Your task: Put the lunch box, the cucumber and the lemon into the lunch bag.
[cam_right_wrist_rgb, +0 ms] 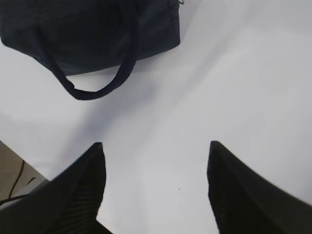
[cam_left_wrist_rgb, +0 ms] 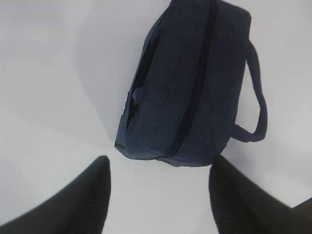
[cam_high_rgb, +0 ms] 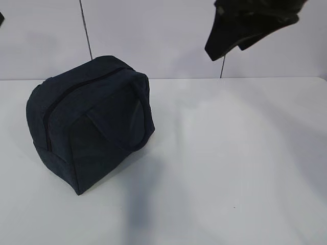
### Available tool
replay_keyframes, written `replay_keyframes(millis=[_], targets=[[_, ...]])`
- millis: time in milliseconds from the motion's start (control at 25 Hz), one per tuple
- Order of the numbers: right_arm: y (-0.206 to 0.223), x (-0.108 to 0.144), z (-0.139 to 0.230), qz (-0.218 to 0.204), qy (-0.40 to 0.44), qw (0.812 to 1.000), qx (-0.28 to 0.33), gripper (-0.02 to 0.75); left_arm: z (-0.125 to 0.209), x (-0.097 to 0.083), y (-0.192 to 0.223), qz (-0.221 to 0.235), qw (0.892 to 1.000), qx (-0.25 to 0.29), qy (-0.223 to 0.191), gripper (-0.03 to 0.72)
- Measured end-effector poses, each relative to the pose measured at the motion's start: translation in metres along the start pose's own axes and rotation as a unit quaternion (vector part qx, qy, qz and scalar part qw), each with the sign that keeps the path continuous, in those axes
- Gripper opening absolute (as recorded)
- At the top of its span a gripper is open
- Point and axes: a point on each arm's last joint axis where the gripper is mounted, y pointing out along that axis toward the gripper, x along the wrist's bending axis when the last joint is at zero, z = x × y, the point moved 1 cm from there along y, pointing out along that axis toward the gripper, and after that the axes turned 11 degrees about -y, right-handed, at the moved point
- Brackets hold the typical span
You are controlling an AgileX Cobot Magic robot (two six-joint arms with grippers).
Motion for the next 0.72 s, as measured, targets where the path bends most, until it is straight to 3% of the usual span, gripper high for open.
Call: replay_keyframes(millis=[160, 320, 720], targets=[[-0.031, 0.013, 0.030, 0.019, -0.001, 1.000, -0.008, 0.497, 0.022, -0.009, -0.048, 0.007, 0.998, -0.057, 0.009, 0.463], [-0.062, 0.029, 0.067, 0.041, 0.000, 0.999, -0.026, 0.497, 0.065, -0.012, -0.076, 0.013, 0.997, -0.080, 0.008, 0.463], [-0.112, 0.071, 0.183, 0.095, 0.031, 0.991, -0.093, 0.497, 0.194, 0.002, -0.077, 0.018, 0.996, -0.087, -0.007, 0.463]])
